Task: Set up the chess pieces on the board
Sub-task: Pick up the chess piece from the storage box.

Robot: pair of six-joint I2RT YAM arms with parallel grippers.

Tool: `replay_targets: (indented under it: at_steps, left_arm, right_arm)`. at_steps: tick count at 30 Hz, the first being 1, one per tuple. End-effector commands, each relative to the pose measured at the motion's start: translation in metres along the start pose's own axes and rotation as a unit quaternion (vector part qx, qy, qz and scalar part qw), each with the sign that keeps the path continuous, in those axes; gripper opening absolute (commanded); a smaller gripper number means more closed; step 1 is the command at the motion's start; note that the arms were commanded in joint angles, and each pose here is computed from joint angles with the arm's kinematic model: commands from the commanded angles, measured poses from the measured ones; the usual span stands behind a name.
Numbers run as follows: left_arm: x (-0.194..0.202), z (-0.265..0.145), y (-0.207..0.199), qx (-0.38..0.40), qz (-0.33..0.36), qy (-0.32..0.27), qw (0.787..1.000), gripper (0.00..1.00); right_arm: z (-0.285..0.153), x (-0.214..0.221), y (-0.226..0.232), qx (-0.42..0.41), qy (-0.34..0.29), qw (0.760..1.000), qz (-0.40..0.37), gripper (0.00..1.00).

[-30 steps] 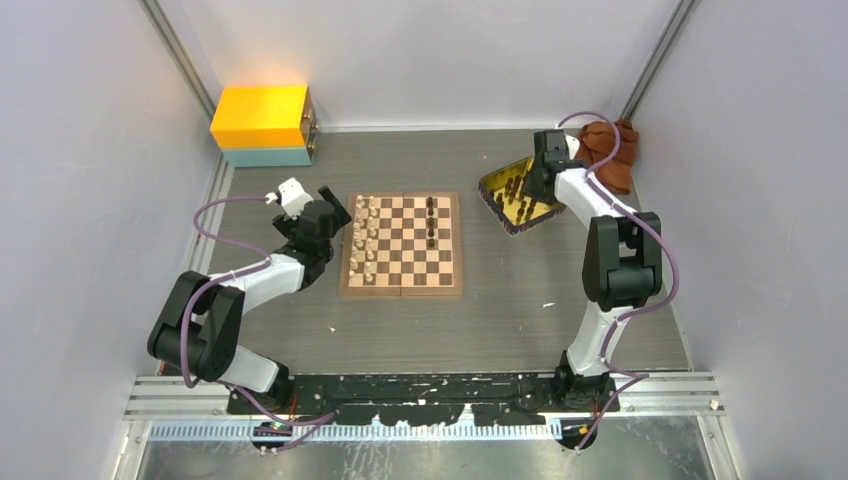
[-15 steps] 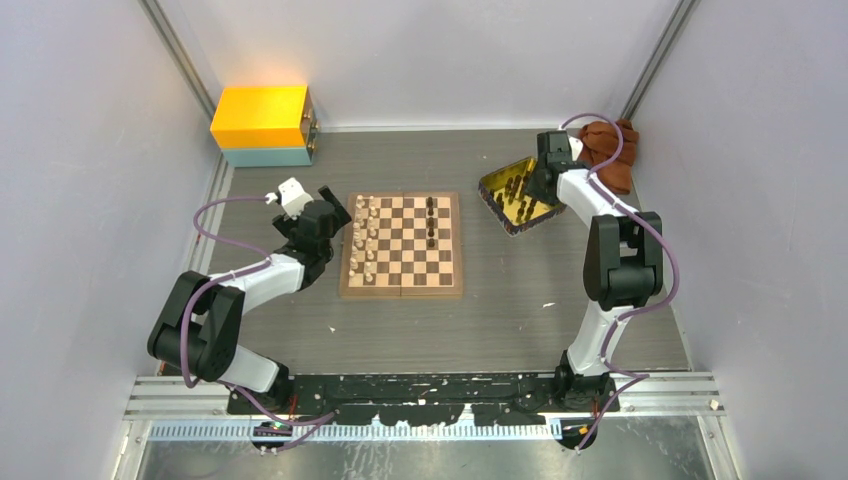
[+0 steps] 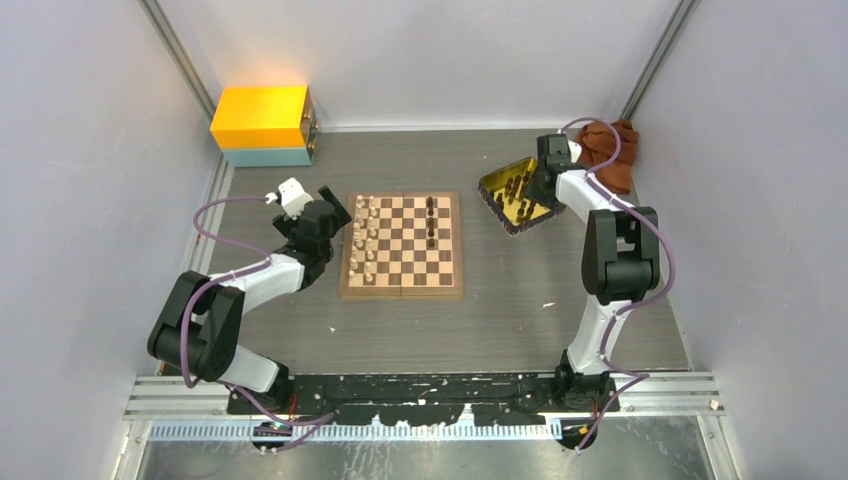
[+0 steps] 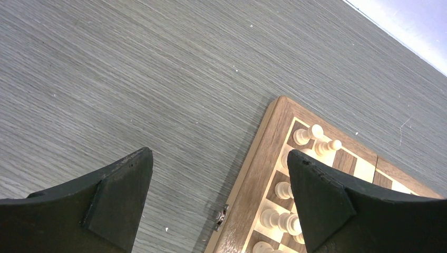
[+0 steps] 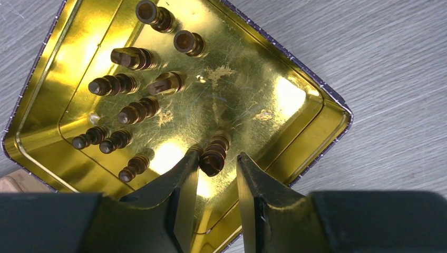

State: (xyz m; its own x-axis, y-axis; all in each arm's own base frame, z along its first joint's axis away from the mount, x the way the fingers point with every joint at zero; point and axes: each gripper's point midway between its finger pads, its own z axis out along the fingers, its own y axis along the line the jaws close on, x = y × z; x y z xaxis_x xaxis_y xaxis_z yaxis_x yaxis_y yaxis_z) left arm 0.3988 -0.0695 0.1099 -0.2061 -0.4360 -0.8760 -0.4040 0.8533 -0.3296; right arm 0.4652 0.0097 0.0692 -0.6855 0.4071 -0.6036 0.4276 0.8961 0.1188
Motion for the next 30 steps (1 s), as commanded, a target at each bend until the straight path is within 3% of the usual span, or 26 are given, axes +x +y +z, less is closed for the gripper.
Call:
replay_targets:
  at_steps: [1, 5, 11, 16, 21, 30]
  left_arm:
    - [-0.021, -0.001, -0.012, 0.013, -0.017, -0.033, 0.999, 0.98]
    - [-0.021, -0.001, -0.011, 0.012, -0.017, -0.033, 0.999, 0.98]
    - [-0.022, -0.001, -0.013, 0.013, -0.017, -0.034, 0.999, 0.98]
    - [-0.023, -0.001, -0.012, 0.013, -0.017, -0.034, 0.999, 0.98]
    - [-0.023, -0.001, -0.012, 0.012, -0.017, -0.034, 0.999, 0.98]
    - [-0.023, -0.002, -0.011, 0.011, -0.017, -0.033, 0.999, 0.98]
  right_arm:
    - [0.002, -0.013, 0.006, -0.011, -0.02, 1.0, 0.015, 0.38]
    - [0.006, -0.013, 0.006, -0.011, -0.018, 1.0, 0.015, 0.37]
    - [0.006, -0.014, 0.005, -0.009, -0.019, 1.0, 0.015, 0.29]
    - [0.006, -0.016, 0.004, -0.009, -0.02, 1.0, 0.016, 0.12]
    - [0.003, -0.019, 0.005, -0.009, -0.024, 1.0, 0.015, 0.02]
    - [-0.003, -0.027, 0.006, -0.013, -0.033, 0.999, 0.014, 0.01]
